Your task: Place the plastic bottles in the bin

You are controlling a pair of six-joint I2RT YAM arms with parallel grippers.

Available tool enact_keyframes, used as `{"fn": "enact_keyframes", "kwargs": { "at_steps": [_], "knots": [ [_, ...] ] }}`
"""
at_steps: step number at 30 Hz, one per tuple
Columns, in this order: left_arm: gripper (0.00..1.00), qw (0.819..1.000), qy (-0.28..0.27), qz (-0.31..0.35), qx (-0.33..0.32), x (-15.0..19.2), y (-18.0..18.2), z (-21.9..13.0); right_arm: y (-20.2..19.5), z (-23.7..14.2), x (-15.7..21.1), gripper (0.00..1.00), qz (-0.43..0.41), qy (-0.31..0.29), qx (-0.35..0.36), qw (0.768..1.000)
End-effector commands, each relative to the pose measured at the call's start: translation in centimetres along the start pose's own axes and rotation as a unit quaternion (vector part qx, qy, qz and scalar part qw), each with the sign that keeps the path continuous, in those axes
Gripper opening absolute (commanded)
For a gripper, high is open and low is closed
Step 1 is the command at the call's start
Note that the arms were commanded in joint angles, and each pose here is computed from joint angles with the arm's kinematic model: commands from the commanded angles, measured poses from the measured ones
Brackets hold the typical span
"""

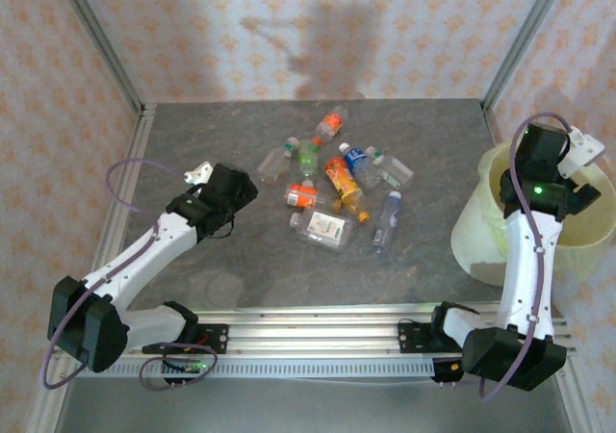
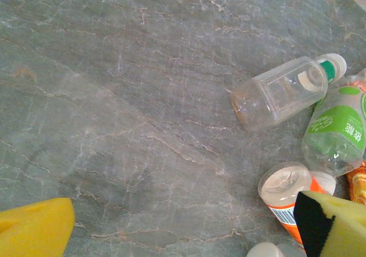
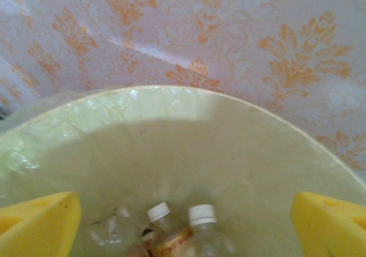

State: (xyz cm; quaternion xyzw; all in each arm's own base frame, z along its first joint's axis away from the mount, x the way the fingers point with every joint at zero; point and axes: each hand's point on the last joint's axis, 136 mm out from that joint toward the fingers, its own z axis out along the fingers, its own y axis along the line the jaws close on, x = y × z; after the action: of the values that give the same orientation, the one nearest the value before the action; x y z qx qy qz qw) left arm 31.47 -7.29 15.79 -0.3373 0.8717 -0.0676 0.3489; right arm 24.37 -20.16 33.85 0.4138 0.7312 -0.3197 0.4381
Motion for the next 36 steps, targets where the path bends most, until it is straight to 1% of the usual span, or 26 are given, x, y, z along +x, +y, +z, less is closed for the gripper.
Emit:
{"fn": "enact_keyframes", "kwargs": {
  "at_steps": [1,2,4,5,6,8,10,12,13,15,17,20,21,22,23,24,26,27,28,31,34,36],
  "knots": [
    [1.00,1.000,-0.004,-0.014,0.006,-0.7,-0.7,-0.3,0.7,-0.5,-0.4,0.99,0.038,-0.008,-0.034,0.999],
    [1.00,1.000,-0.001,-0.015,0.005,-0.5,-0.6,-0.1,1.1,-0.8,-0.2,0.99,0.048,-0.004,-0.054,0.997],
    [1.00,1.000,0.007,-0.018,0.003,-0.2,-0.6,0.2,2.8,-1.9,0.2,0.99,0.071,0.016,-0.122,0.990],
    [1.00,1.000,0.013,-0.022,0.002,0.2,-0.5,0.4,4.2,-2.9,0.4,0.99,0.088,0.031,-0.174,0.980],
    [1.00,0.999,0.017,-0.030,0.000,0.4,-0.4,0.5,5.6,-4.3,0.4,0.99,0.115,0.046,-0.231,0.965],
    [1.00,0.999,0.022,-0.048,0.006,1.0,-0.2,0.8,7.9,-6.9,-0.1,0.99,0.155,0.056,-0.318,0.934],
    [1.00,0.998,0.026,-0.059,0.012,1.5,0.1,1.0,9.2,-9.1,-0.4,0.99,0.163,0.053,-0.357,0.918],
    [1.00,0.998,0.031,-0.061,0.010,1.9,0.4,1.3,10.5,-10.9,-0.6,0.99,0.152,0.053,-0.386,0.908],
    [1.00,0.998,0.035,-0.060,0.007,2.2,0.5,1.4,11.4,-11.9,-0.6,0.99,0.145,0.056,-0.407,0.900],
    [1.00,0.997,0.043,-0.059,0.004,2.7,0.6,1.8,13.8,-14.2,-0.2,0.99,0.129,0.072,-0.465,0.873],
    [1.00,0.997,0.053,-0.062,0.007,3.1,0.4,2.0,16.7,-16.9,0.8,0.99,0.111,0.102,-0.536,0.831],
    [1.00,0.994,0.064,-0.085,0.008,3.6,0.5,2.2,20.4,-20.4,3.5,0.99,0.082,0.160,-0.610,0.772],
    [1.00,0.993,0.065,-0.097,0.008,3.8,0.7,2.3,21.3,-21.3,4.6,0.99,0.069,0.174,-0.620,0.762],
    [1.00,0.992,0.066,-0.109,0.016,4.1,0.7,2.3,22.3,-22.0,5.8,0.99,0.050,0.185,-0.624,0.757],
    [1.00,0.990,0.066,-0.119,0.025,4.2,0.7,2.4,23.1,-22.1,7.2,0.99,0.034,0.192,-0.615,0.764],
    [1.00,0.990,0.066,-0.125,0.030,4.3,0.7,2.4,23.6,-21.6,8.3,0.99,0.024,0.194,-0.595,0.779],
    [1.00,0.989,0.067,-0.129,0.031,4.4,0.8,2.4,24.0,-18.7,10.9,0.99,0.026,0.208,-0.519,0.829],
    [1.00,0.989,0.069,-0.127,0.026,4.5,1.0,2.3,23.7,-17.7,11.5,0.99,0.037,0.216,-0.494,0.842],
    [1.00,0.990,0.069,-0.124,0.021,4.5,1.2,2.2,24.0,-16.2,13.3,0.99,0.034,0.231,-0.464,0.854],
    [1.00,0.991,0.068,-0.119,0.001,4.6,2.2,2.0,23.7,-14.3,17.4,0.99,0.015,0.262,-0.428,0.865],
    [1.00,0.991,0.060,-0.119,-0.009,4.7,3.2,1.8,22.2,-12.6,21.9,0.99,-0.045,0.295,-0.383,0.874],
    [1.00,0.991,0.055,-0.121,-0.009,4.6,3.6,1.7,21.3,-11.9,24.4,0.99,-0.083,0.318,-0.362,0.872]
  ]
}}
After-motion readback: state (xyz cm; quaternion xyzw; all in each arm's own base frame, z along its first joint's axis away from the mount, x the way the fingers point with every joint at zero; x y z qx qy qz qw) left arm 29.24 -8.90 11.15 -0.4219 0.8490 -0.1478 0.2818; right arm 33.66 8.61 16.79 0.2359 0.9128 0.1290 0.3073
